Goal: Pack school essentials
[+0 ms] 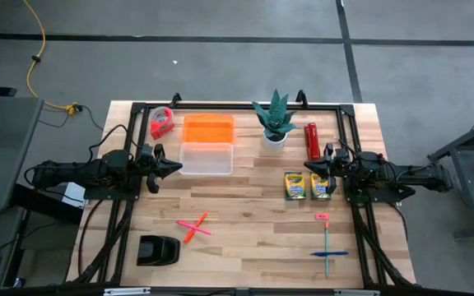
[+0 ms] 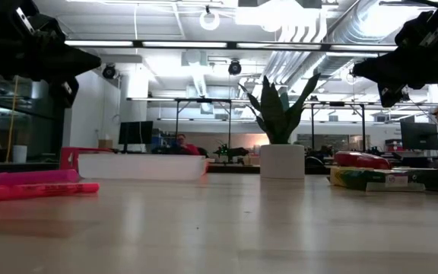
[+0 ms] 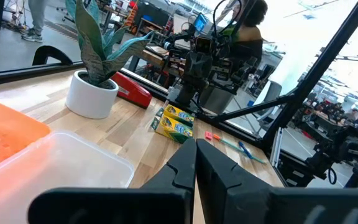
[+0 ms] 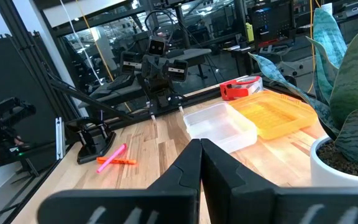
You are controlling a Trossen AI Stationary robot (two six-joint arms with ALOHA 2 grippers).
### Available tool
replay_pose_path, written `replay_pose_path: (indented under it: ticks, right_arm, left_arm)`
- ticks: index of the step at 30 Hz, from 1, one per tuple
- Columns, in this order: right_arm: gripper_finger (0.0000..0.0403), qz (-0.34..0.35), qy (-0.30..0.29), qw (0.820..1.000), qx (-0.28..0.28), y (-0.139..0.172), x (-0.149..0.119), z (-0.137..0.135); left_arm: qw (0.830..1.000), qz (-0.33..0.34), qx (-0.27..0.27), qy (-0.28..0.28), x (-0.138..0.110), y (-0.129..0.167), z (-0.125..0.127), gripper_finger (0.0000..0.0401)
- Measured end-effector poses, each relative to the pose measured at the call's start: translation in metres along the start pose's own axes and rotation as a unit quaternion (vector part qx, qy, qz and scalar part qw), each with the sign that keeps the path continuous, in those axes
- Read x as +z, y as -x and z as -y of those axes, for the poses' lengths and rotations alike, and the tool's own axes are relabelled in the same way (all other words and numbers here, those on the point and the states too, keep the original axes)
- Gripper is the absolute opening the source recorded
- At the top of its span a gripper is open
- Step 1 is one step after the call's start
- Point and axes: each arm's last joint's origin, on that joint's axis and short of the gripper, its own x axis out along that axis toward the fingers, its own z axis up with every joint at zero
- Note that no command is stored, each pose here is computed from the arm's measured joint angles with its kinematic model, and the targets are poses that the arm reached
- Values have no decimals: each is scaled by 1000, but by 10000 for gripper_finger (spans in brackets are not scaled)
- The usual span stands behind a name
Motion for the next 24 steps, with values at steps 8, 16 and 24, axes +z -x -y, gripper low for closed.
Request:
replay_pose_path:
  ticks: [8, 16, 24]
  right_arm:
    - [0, 0, 0, 1000, 0, 0, 0, 0]
    - [0, 0, 0, 1000, 0, 0, 0, 0]
    - [0, 0, 0, 1000, 0, 0, 0, 0]
  left_arm:
    - [1000, 1, 2, 0, 0, 0, 0, 0]
    - [1000, 1, 3, 0, 0, 0, 0, 0]
    - [1000, 1, 3, 0, 0, 0, 0, 0]
